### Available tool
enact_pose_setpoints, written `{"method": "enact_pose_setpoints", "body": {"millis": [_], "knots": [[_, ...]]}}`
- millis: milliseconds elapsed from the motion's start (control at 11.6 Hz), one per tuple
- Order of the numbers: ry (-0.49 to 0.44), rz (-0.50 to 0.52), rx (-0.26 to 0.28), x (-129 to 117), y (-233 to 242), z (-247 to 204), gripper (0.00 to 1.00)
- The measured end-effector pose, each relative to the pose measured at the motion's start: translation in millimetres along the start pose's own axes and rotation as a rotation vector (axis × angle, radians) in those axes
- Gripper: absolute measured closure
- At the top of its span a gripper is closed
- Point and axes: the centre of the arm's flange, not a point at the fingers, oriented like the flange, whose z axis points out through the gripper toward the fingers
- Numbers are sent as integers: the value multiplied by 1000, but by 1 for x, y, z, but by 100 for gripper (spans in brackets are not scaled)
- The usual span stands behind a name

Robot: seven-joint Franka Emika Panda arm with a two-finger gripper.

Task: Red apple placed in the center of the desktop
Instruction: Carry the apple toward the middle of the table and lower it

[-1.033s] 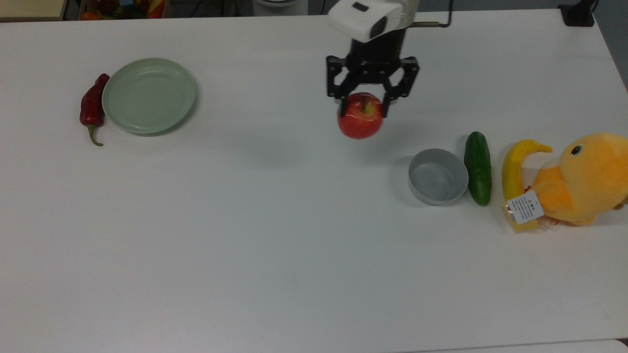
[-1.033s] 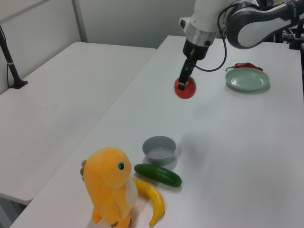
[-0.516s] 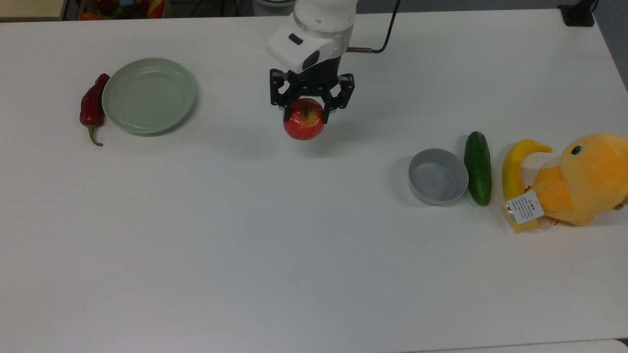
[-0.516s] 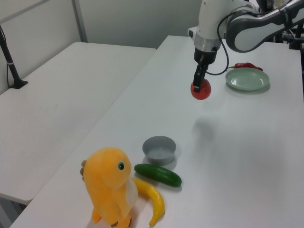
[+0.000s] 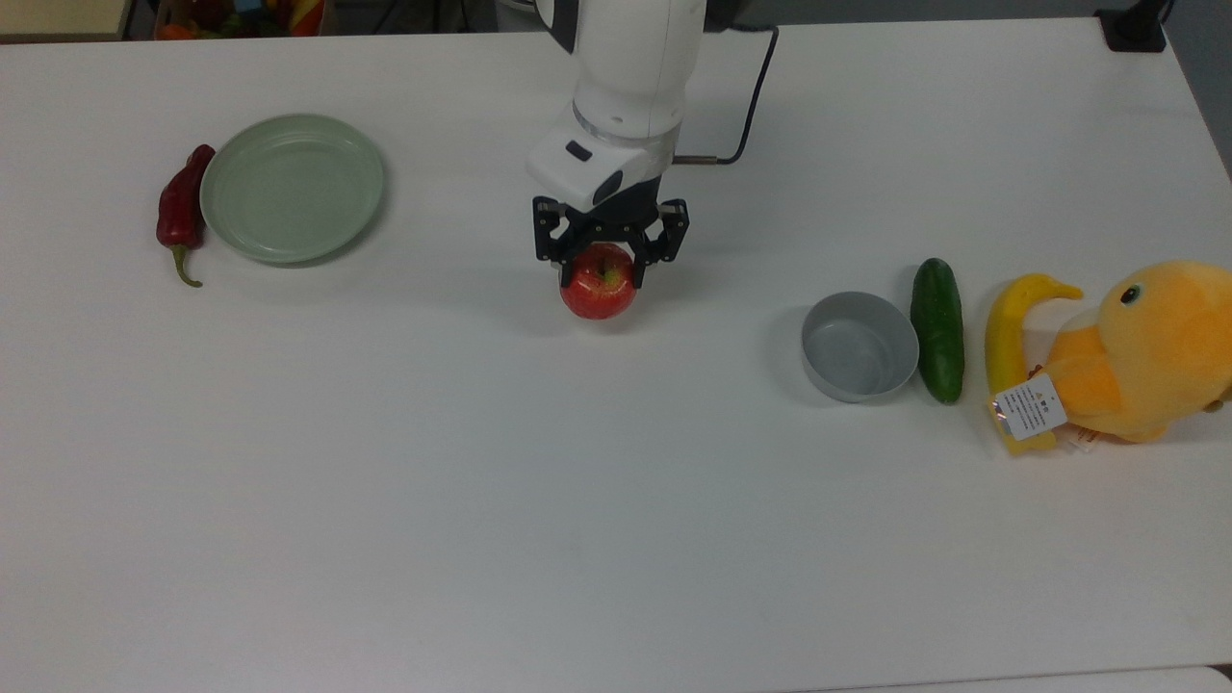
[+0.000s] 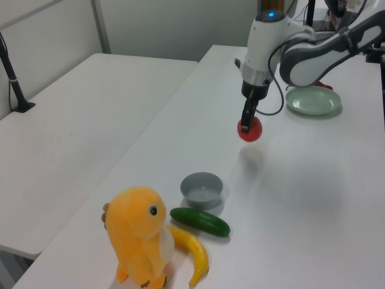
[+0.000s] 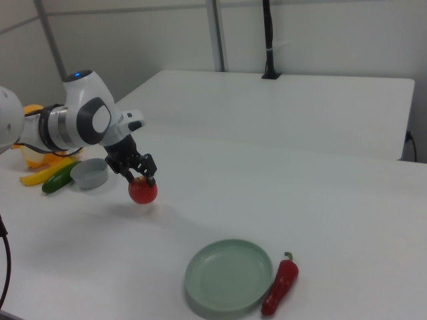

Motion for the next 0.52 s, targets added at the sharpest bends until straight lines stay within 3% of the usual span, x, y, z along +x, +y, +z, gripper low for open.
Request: {"method": "enact_pose_setpoints", "body": {"millis": [516], "knots": [[46, -8, 17, 5, -7, 9, 27]]}}
